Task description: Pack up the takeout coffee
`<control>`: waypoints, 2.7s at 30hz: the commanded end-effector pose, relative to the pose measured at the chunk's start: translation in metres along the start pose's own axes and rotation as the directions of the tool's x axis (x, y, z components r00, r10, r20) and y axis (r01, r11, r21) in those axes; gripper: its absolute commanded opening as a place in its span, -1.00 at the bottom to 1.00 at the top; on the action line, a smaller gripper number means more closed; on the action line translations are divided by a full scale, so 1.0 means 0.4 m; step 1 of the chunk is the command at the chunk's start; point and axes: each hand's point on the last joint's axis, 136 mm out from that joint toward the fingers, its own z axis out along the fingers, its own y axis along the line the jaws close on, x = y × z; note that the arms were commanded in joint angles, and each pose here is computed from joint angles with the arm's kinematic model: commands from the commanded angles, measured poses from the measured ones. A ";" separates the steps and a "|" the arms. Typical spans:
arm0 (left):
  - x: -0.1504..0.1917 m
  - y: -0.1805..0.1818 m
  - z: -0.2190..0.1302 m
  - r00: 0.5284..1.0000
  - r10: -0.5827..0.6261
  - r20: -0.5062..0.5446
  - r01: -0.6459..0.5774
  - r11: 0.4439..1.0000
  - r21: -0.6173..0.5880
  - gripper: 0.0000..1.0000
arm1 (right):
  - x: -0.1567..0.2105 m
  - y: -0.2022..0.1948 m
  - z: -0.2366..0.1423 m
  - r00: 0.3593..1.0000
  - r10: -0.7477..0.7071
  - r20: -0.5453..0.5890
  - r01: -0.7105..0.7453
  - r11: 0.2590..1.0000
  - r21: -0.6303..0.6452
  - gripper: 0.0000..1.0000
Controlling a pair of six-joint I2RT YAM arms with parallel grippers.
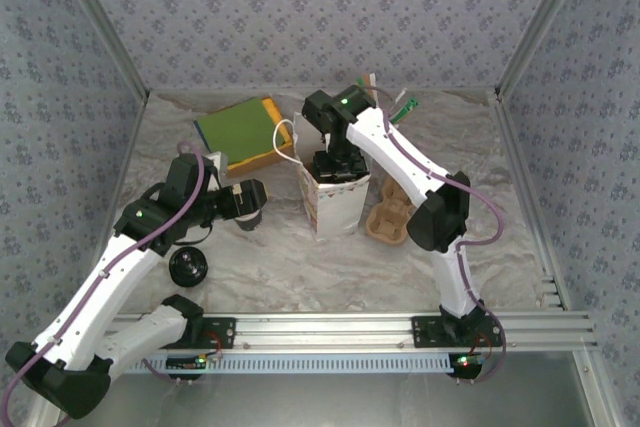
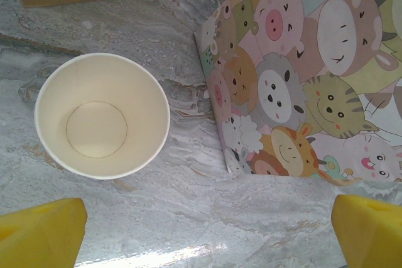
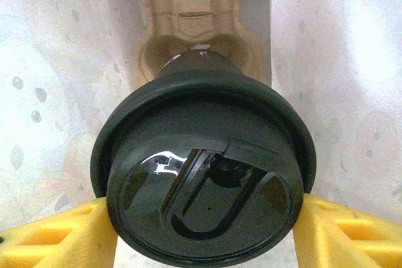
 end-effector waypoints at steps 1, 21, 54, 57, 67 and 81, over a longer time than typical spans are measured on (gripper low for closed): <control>-0.008 -0.005 -0.010 1.000 0.008 0.015 -0.008 1.000 0.001 0.99 | 0.073 -0.032 -0.048 0.998 0.013 -0.058 -0.011 0.999 0.036 0.37; -0.010 -0.007 -0.014 1.000 0.009 0.018 -0.009 1.000 0.005 0.99 | 0.071 -0.031 -0.043 0.998 0.007 -0.061 -0.005 0.999 0.039 0.36; -0.006 0.020 -0.023 0.999 0.006 0.032 -0.005 0.999 -0.041 0.99 | 0.066 -0.023 -0.043 0.998 0.006 -0.056 -0.005 1.000 0.025 0.36; -0.005 0.019 -0.023 1.000 0.006 0.030 -0.005 0.999 -0.039 0.99 | 0.066 -0.020 -0.039 0.998 0.004 -0.059 -0.002 1.000 0.025 0.36; -0.005 0.016 -0.023 1.000 0.004 0.030 -0.003 0.999 -0.033 0.99 | 0.065 -0.022 -0.040 0.998 0.003 -0.057 -0.001 1.000 0.029 0.36; -0.005 0.012 -0.022 1.000 0.007 0.028 -0.006 1.000 -0.025 0.99 | 0.062 -0.021 -0.034 0.998 0.001 -0.060 0.001 1.000 0.029 0.36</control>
